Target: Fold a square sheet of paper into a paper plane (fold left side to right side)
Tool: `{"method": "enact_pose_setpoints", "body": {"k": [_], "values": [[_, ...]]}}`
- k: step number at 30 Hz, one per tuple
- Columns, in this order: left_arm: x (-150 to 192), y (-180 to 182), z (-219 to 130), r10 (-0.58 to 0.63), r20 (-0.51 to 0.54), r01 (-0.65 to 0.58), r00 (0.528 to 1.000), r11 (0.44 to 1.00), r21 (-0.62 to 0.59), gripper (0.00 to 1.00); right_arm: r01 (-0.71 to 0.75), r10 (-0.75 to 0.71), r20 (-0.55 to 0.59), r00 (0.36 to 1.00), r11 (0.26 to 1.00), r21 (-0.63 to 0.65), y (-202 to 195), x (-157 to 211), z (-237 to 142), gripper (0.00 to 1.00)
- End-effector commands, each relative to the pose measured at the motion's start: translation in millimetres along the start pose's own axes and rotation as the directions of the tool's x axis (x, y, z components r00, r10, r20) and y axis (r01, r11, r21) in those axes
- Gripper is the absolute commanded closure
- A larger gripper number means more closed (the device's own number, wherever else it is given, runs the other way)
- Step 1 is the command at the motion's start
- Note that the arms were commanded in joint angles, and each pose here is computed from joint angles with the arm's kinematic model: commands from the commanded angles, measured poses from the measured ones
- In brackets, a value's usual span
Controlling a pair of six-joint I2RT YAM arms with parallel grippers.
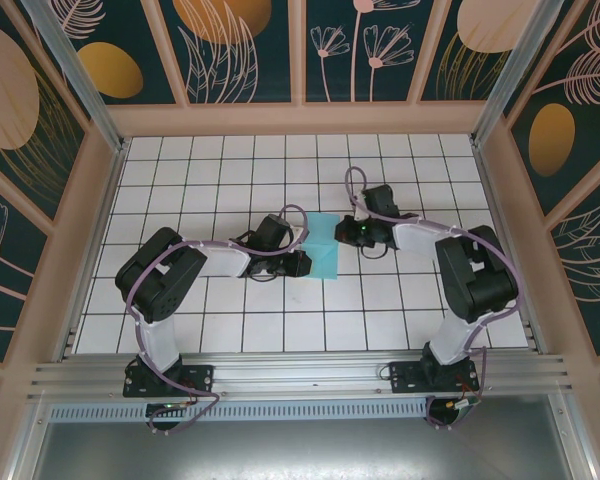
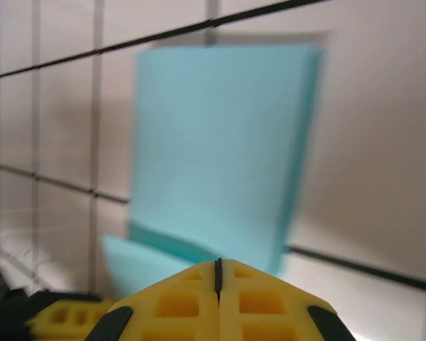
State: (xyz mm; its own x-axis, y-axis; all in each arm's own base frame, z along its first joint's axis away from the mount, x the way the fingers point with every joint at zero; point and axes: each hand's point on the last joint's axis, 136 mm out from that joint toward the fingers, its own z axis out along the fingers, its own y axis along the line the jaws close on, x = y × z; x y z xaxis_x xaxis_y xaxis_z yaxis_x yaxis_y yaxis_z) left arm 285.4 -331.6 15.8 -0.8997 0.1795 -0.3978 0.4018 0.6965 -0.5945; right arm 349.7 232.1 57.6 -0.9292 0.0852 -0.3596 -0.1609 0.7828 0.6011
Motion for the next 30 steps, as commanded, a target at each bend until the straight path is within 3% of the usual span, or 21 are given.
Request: {"method": "enact_pose_setpoints", "body": {"k": [1, 17, 30], "values": [[15, 9, -3, -0.033, -0.041, 0.031, 0.999, 0.999, -0.040, 0.88, -0.002, -0.005, -0.067, 0.998, 0.996, -0.093, 30, 27, 12, 1.00], [-5, -19, -24, -0.012, 0.022, 0.012, 1.000, 0.999, 0.032, 0.84, -0.068, 0.075, -0.157, 0.985, 0.997, 0.046, -9, 50, 41, 1.00], [16, -13, -16, -0.049, -0.031, 0.050, 0.998, 0.997, 0.057, 0.84, -0.064, 0.072, -0.175, 0.982, 0.997, 0.052, -11, 55, 41, 1.00]]}}
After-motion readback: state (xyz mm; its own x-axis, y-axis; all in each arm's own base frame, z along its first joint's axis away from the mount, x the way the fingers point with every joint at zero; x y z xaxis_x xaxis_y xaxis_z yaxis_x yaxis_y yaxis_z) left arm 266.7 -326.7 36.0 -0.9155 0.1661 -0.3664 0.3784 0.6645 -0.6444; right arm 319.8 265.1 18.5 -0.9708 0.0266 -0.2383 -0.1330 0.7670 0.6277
